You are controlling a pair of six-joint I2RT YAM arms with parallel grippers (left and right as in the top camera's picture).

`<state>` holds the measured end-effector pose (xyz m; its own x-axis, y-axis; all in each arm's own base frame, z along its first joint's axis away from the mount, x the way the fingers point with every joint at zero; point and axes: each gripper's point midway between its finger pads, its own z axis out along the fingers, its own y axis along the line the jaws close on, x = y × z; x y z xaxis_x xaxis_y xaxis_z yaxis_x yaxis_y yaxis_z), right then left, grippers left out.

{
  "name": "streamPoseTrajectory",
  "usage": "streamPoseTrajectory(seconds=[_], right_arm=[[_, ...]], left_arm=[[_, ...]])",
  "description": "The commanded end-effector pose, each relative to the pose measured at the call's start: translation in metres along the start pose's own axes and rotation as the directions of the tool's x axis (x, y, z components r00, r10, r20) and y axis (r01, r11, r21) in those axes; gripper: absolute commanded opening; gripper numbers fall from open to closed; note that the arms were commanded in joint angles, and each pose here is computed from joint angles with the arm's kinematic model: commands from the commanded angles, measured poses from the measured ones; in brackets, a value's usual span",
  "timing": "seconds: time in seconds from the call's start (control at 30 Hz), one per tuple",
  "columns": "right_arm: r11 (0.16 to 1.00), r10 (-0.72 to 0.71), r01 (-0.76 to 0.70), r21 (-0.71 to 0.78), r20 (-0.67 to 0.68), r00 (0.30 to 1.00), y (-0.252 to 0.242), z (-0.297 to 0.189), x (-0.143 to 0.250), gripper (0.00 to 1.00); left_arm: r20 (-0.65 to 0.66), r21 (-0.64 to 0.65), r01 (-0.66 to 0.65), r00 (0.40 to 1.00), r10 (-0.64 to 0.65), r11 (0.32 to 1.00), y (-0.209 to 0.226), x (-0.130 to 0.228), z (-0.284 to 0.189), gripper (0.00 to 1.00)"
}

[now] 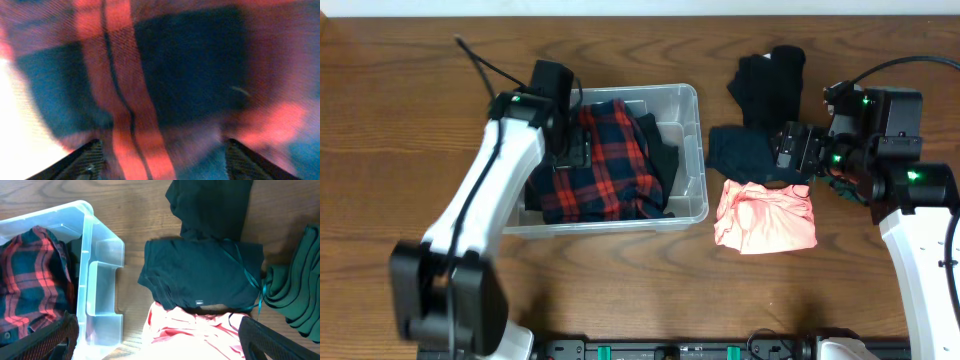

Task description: Pack container

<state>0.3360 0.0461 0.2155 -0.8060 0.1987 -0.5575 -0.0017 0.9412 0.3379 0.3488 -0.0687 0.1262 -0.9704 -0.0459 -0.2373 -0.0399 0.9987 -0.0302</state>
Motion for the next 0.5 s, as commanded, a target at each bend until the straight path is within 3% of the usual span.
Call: streamPoseTrajectory(seconds=[0.0, 0.2, 0.37, 0.47], right_arm=[[1.0, 0.013, -0.013, 0.004, 0.018, 1.0, -0.001, -0.004, -0.006, 0.99], [1.0, 0.02, -0.02, -0.001, 0.018, 1.0, 0.0, -0.004, -0.006, 0.99], [0.99, 0.139, -0.139, -0.035, 0.008, 0.99, 0.005, -0.004, -0.006, 0.99], [0.991, 0.131, -0.129, -0.031, 0.044, 0.99, 0.004, -0.004, -0.014, 0.99]], left_arm=[[0.226, 0.089, -0.013, 0.974, -0.007, 0.996, -0.009, -0.015, -0.074, 0.83], [0.494, 0.051, 0.019, 0.869, -0.042, 0.999, 0.014, -0.017, -0.159, 0.87], [0.537, -0.024, 0.088, 0.842, -0.061, 0.996, 0.041, 0.004, -0.184, 0.88], [0.517, -0.088, 0.176, 0.849, -0.107, 0.98, 0.064, 0.023, -0.187, 0.89]])
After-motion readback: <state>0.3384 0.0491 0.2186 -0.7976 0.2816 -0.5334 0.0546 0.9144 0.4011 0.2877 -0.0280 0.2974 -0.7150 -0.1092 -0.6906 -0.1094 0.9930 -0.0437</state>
